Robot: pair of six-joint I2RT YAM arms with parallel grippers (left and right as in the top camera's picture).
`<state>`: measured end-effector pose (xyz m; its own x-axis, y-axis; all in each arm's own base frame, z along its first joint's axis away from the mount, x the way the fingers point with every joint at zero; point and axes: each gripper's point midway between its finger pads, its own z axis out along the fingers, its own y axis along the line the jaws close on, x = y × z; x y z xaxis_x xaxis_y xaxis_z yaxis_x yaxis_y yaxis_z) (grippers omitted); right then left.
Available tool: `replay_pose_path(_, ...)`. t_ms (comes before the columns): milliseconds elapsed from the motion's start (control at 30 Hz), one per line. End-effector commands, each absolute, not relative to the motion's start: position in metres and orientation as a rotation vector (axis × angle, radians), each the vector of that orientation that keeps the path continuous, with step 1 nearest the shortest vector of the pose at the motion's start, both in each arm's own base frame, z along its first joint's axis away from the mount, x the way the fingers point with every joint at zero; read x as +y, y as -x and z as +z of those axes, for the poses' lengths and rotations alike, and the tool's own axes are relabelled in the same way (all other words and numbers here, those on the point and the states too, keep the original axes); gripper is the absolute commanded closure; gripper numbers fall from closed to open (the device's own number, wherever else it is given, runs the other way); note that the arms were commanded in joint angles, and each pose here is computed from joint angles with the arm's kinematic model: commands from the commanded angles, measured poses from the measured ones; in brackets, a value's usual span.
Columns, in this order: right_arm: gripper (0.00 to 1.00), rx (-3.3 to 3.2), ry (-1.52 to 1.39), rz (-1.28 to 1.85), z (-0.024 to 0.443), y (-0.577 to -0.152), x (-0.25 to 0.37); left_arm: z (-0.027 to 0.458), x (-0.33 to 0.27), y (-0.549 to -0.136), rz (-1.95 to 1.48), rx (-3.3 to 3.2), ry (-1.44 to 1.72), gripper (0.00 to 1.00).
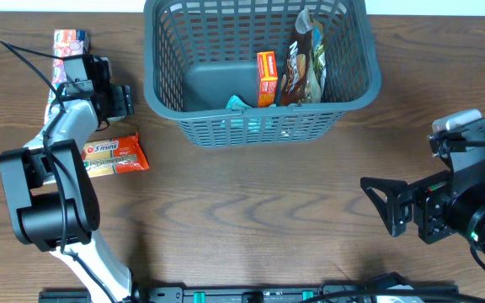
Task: Pack container
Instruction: 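Carry the jar with the left gripper and release it in the basket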
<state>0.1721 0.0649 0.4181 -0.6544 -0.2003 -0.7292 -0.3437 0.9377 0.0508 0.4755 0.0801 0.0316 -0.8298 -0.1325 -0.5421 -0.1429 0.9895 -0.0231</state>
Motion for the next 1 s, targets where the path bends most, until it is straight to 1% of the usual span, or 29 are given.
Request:
replay_pose_path(0, 0.01, 2.305, 0.365, 0.228, 0.418, -0.173, 0.063, 0.032, 0.081, -0.48, 0.033, 2.555, 0.185, 0.26)
replay_pose_path(67, 0.01, 2.305, 0.365, 0.228, 0.418, -0.173, 0.063, 0.032, 0.081, -0.48, 0.031, 2.555, 0.188, 0.28)
replay_pose_path(267, 0.01, 2.305, 0.365, 0.228, 0.418, -0.173, 0.063, 0.033, 0.081, -0.48, 0.026, 2.554, 0.206, 0.39)
replay_pose_path(400, 0.01, 2.305, 0.365, 0.228, 0.418, -0.173, 0.063, 0.034, 0.081, -0.48, 0.015, 2.55, 0.242, 0.43)
replay_pose_path(467, 0.01, 2.305, 0.365, 0.228, 0.418, -0.173, 0.063, 0.041, 0.08, -0.48, 0.012, 2.54, 0.251, 0.47)
replay_pose_path(533, 0.01, 2.305, 0.365, 0.228, 0.418, -0.173, 0.063, 0.057, 0.08, -0.482, 0.013, 2.505, 0.255, 0.49)
replay_pose_path(633, 0.01, 2.305, 0.365, 0.228, 0.418, -0.173, 0.063, 0.1, 0.081, -0.485, 0.021, 2.413, 0.246, 0.5)
replay_pose_path(767, 0.01, 2.305, 0.365, 0.228, 0.418, -0.173, 0.063, 0.18, 0.081, -0.479, 0.036, 2.25, 0.227, 0.5)
replay_pose_path(867, 0.01, 2.305, 0.365, 0.228, 0.418, -0.173, 0.063, 0.244, 0.078, -0.462, 0.049, 2.12, 0.206, 0.5)
replay_pose_path(967, 0.01, 2.305, 0.365, 0.228, 0.418, -0.173, 0.063, 0.306, 0.072, -0.437, 0.058, 1.986, 0.188, 0.51)
